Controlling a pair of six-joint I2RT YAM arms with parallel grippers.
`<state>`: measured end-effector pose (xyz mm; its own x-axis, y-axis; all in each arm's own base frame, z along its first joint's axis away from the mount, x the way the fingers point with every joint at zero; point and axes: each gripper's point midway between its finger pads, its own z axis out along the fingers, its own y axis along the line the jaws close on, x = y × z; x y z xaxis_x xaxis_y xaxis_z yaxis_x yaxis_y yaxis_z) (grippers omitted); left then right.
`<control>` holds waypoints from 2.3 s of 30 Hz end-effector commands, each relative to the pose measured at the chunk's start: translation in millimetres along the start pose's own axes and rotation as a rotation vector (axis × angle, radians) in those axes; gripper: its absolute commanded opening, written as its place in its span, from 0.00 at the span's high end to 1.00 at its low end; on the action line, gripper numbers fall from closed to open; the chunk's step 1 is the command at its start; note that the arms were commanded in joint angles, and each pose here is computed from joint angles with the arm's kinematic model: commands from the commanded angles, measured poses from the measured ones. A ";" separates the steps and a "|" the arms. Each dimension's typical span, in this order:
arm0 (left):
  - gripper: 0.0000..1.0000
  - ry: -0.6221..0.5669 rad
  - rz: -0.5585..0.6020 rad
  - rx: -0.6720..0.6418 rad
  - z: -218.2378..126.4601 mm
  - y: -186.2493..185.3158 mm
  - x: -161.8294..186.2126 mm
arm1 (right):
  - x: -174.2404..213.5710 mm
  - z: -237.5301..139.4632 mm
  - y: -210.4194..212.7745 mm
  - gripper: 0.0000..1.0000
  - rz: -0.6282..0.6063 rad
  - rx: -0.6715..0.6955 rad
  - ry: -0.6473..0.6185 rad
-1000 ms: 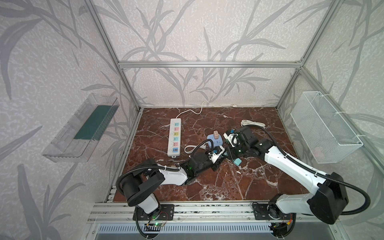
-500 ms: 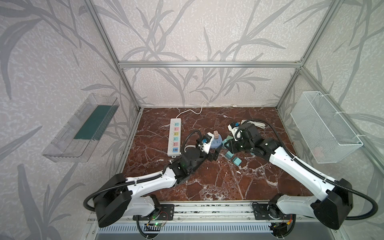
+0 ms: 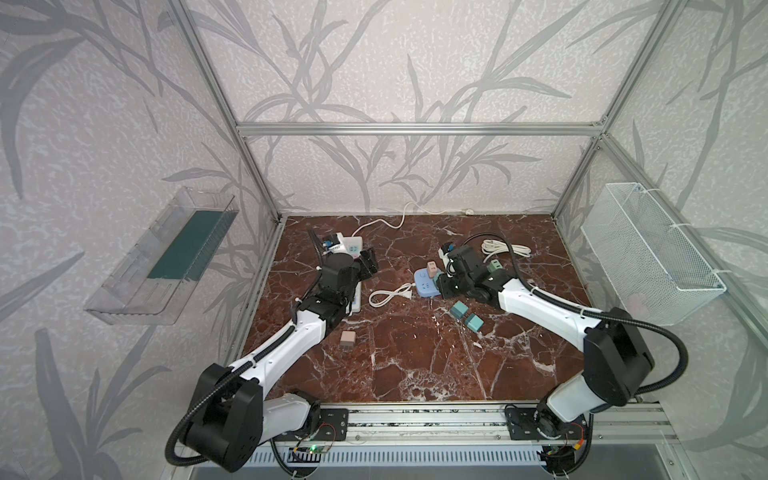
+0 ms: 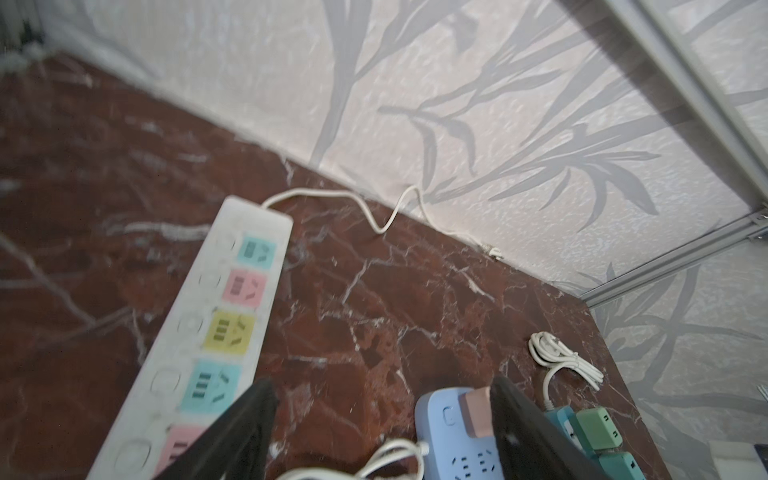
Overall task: Insert the plug
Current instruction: 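Carry the teal adapter over the blue socket with the right gripper, then align and lower the teal adapter into the blue socket with the right gripper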
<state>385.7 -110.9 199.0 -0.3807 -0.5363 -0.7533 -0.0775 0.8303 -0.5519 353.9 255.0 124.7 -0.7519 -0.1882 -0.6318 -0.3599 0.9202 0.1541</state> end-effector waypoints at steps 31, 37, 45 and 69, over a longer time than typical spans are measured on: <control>0.27 0.057 -0.240 0.100 13.4 -11.3 -7.9 | -11.9 49.7 -1.3 1.00 0.042 0.153 0.101; 0.27 0.066 -0.247 0.105 15.0 -11.9 -5.6 | -13.9 57.6 1.3 1.00 0.029 0.138 0.067; 0.27 0.063 -0.246 0.108 14.2 -12.5 -7.1 | -8.1 63.8 -0.2 1.00 0.033 0.145 0.087; 0.28 0.044 -0.252 0.112 9.6 -12.9 -14.8 | 12.4 61.6 2.4 1.00 0.014 0.179 0.153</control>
<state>396.1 -117.4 188.8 -0.4468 -0.6936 -0.5650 -0.1086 0.6690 -0.7353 386.1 282.3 84.6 -0.8105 -0.1977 -0.5514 -0.2678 0.9622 0.0487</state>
